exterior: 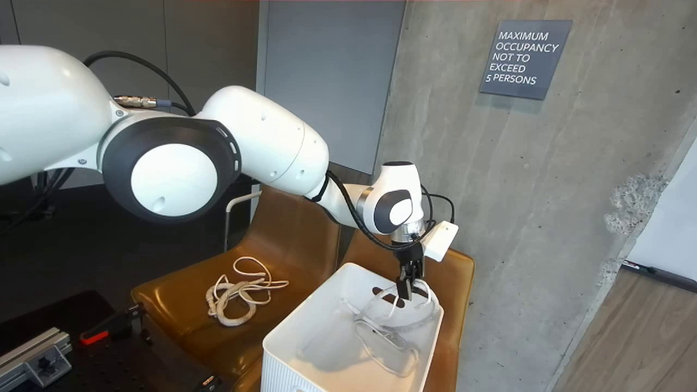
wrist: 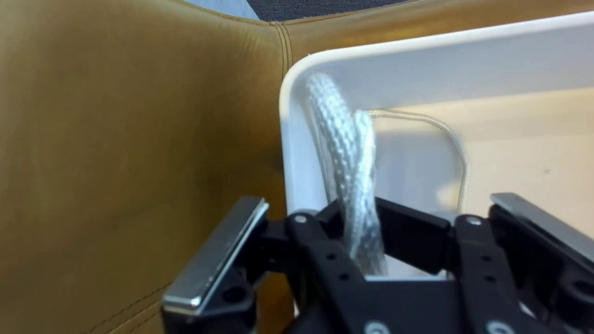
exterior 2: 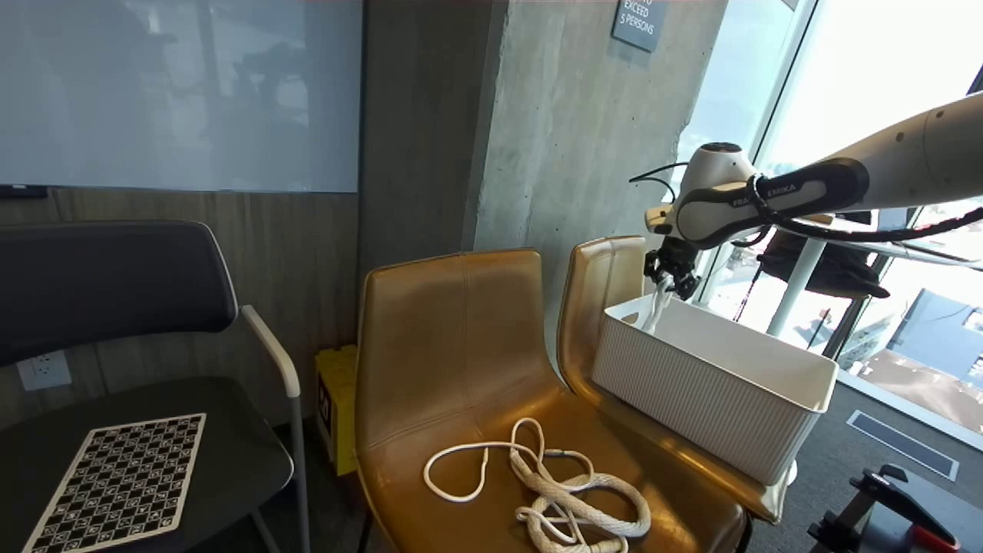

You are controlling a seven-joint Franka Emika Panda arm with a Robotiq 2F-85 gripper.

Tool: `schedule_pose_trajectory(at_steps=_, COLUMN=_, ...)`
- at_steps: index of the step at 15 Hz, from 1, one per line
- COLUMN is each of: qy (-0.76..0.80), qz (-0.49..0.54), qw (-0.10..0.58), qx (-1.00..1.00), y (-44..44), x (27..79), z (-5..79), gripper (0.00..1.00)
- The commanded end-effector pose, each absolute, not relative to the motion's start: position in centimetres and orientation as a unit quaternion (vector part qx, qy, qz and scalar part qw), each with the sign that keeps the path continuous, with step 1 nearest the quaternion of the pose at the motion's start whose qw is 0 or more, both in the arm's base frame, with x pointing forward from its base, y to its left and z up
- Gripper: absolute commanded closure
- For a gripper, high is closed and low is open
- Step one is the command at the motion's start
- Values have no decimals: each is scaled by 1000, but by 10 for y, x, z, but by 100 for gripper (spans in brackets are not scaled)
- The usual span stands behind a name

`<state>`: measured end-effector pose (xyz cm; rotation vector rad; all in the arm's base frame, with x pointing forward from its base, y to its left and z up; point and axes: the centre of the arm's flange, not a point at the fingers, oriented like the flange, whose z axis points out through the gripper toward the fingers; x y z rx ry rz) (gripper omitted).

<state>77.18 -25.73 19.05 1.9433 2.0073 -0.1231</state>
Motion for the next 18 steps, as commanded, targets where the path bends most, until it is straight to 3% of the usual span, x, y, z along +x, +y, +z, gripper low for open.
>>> schedule_pose_trajectory(at_steps=1, qy=695, qz=-40, qw=202, qx=689, y=-206, x=721, z=230, gripper=100)
schedule_pose_trajectory(at_steps=8, qy=629, qz=-43, qw=193, qx=752, y=-105, x=716, z=280, gripper=100)
schedule_pose_trajectory(at_steps=18, qy=625, qz=41, qw=213, qx=750, y=99, x=667, z=384, gripper=100)
